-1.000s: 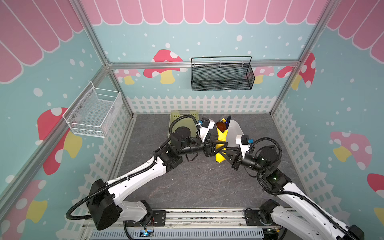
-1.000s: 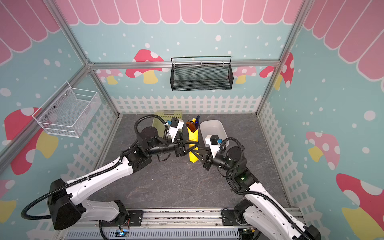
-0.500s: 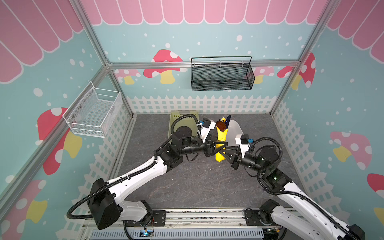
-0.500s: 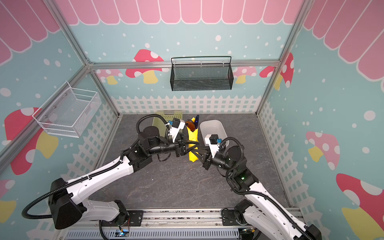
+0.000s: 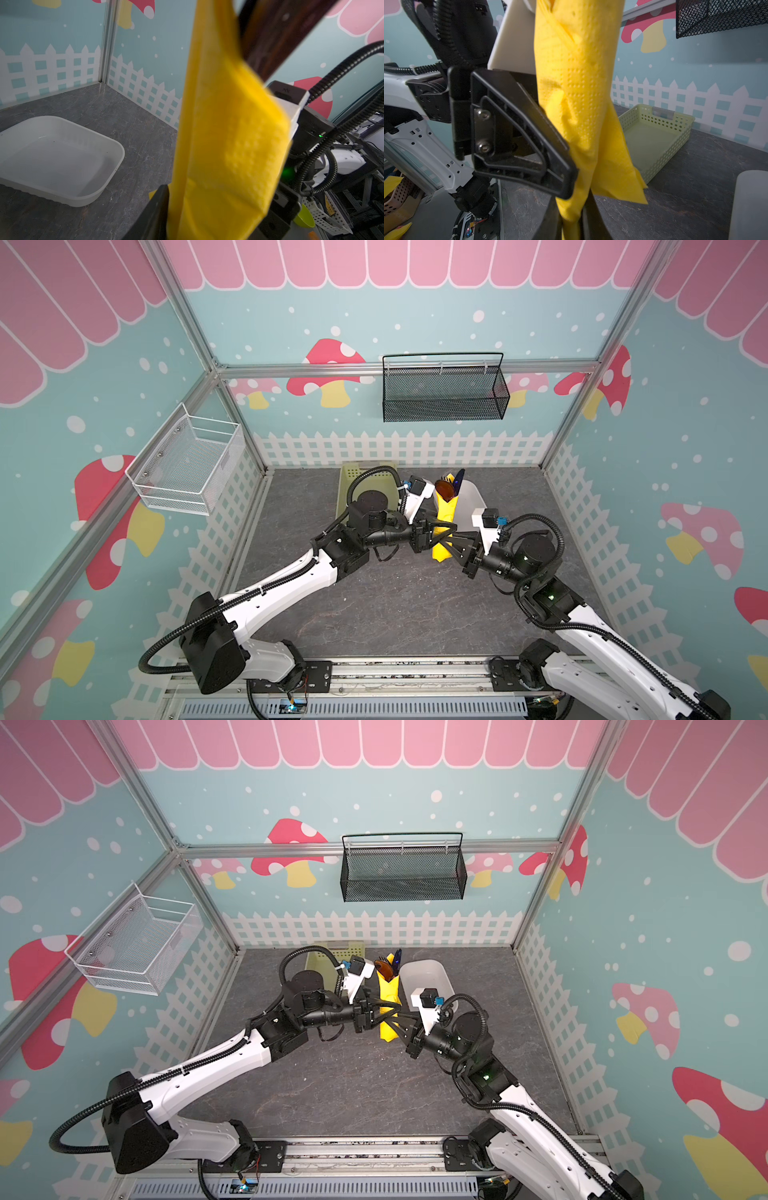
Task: Place the utensils on the paper napkin and roll it up
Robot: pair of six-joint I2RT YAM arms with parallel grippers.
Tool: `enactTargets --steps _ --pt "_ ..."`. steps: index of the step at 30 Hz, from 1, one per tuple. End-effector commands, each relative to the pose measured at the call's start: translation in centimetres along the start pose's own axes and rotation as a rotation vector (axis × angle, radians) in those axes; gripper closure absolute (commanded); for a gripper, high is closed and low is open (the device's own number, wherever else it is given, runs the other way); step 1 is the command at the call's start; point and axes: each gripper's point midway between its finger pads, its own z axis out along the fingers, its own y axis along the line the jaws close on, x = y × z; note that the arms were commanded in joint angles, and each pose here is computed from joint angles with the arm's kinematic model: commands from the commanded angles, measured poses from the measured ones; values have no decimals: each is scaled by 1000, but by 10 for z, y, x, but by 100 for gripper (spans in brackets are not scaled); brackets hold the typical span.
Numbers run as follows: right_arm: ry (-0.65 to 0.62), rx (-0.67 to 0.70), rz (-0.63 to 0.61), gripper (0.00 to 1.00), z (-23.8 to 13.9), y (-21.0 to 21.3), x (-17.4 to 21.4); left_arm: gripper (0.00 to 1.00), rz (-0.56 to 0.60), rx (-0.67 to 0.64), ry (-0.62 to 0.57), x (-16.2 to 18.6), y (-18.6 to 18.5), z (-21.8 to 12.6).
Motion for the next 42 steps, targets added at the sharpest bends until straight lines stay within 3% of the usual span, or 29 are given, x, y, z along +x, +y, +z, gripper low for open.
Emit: enactTargets --steps 1,6,12,17,25,29,42 --pt "-100 -29 -89 98 -7 16 -37 55 -7 6 40 4 0 3" --pt "-103 -30 -93 98 -7 17 -39 55 -13 -1 62 8 2 4" --pt "-106 -29 -98 97 -7 17 -41 71 -14 2 64 7 3 6" --pt "-103 -8 -96 88 -9 15 -41 81 -14 -7 34 0 5 2" --pt "-117 47 -90 66 -26 14 -43 89 -7 13 -23 -13 4 -11" --pt "-149 82 -93 60 -40 16 -51 92 5 47 -28 -17 -2 -16" --pt "-121 -6 -68 64 -35 32 -60 96 84 256 -46 -29 -51 -37"
